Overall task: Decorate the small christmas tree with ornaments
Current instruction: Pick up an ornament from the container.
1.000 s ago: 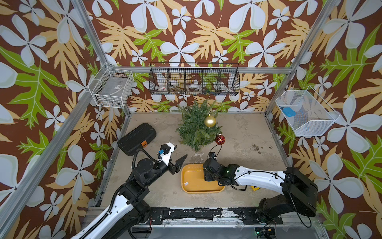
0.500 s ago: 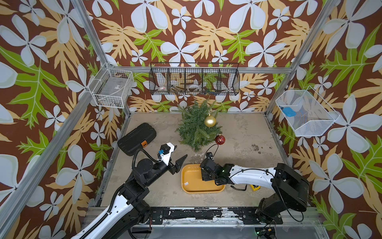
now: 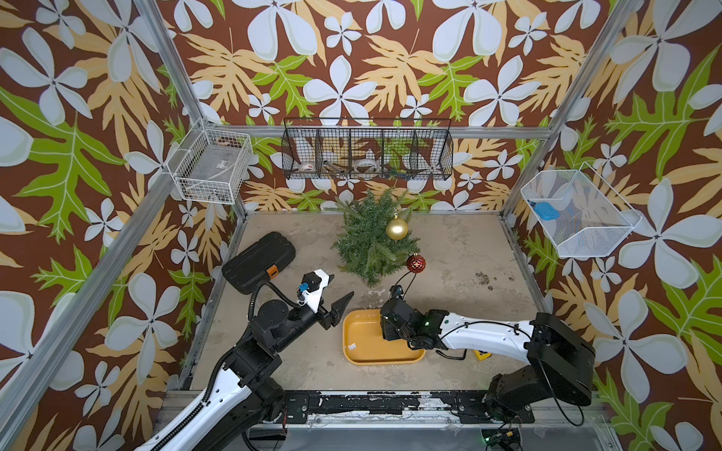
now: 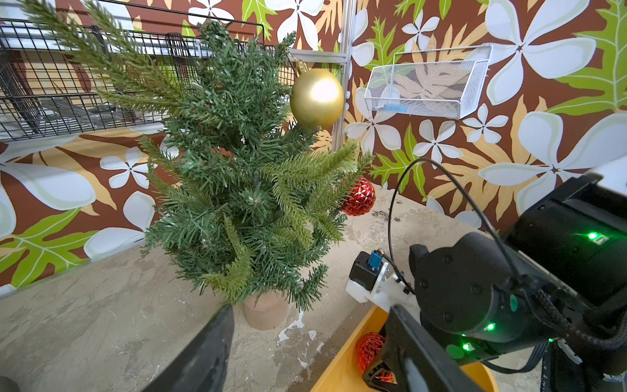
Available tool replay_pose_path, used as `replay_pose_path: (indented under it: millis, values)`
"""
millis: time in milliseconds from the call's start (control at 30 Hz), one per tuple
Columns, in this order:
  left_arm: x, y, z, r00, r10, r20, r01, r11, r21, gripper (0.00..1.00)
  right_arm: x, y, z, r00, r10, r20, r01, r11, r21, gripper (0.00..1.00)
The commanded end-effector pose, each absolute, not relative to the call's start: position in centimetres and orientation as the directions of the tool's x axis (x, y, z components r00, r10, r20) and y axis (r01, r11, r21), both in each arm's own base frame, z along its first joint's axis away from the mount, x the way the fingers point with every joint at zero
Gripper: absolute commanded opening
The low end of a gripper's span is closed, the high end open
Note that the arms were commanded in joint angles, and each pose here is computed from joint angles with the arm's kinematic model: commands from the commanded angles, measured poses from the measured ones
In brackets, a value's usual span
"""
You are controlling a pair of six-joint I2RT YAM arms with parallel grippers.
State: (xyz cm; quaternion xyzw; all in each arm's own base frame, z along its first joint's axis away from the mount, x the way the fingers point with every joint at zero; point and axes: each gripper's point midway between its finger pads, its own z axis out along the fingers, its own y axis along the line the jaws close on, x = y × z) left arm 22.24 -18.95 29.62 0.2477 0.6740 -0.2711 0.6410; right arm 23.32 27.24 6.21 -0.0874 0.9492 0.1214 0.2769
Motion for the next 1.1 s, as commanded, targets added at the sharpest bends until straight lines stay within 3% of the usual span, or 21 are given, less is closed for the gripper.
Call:
replay_pose_path:
  millis: [0, 267, 433, 600, 700, 867, 1067]
  values:
    - [22.2, -19.0, 30.1, -0.042, -0.026, -0.999, 0.684, 0.728, -0.048, 0.72, 23.3, 27.0, 7.2, -0.815, -0.111, -0.568, -0.252, 0.951, 0.177, 0.62]
    - [21.7, -19.3, 29.6, -0.074, -0.033, -0.997, 0.705, 0.705, -0.076, 0.72, 22.8, 27.3, 11.7, -0.748, -0.136, -0.649, -0.362, 0.904, 0.227, 0.6]
    - [21.7, -20.1, 28.4, -0.225, -0.008, -0.974, 0.708, 0.686, -0.169, 0.71, 22.3, 27.4, 16.5, -0.608, -0.205, -0.767, -0.523, 0.83, 0.193, 0.58]
    - [20.8, -22.0, 27.9, -0.404, 0.019, -0.915, 0.726, 0.615, -0.308, 0.72, 21.6, 27.1, 20.5, -0.371, -0.318, -0.873, -0.684, 0.729, 0.025, 0.57]
    - [19.6, -22.9, 28.4, -0.459, 0.006, -0.889, 0.731, 0.571, -0.373, 0.72, 20.3, 27.7, 22.5, -0.172, -0.389, -0.905, -0.792, 0.601, -0.108, 0.58]
    - [17.5, -24.4, 28.3, -0.545, -0.02, -0.838, 0.714, 0.512, -0.477, 0.71, 19.5, 27.7, 25.0, 0.056, -0.425, -0.903, -0.816, 0.502, -0.287, 0.61]
    - [15.4, -26.3, 27.9, -0.604, -0.016, -0.796, 0.697, 0.472, -0.539, 0.68, 19.0, 28.4, 26.0, 0.202, -0.463, -0.863, -0.817, 0.406, -0.409, 0.61]
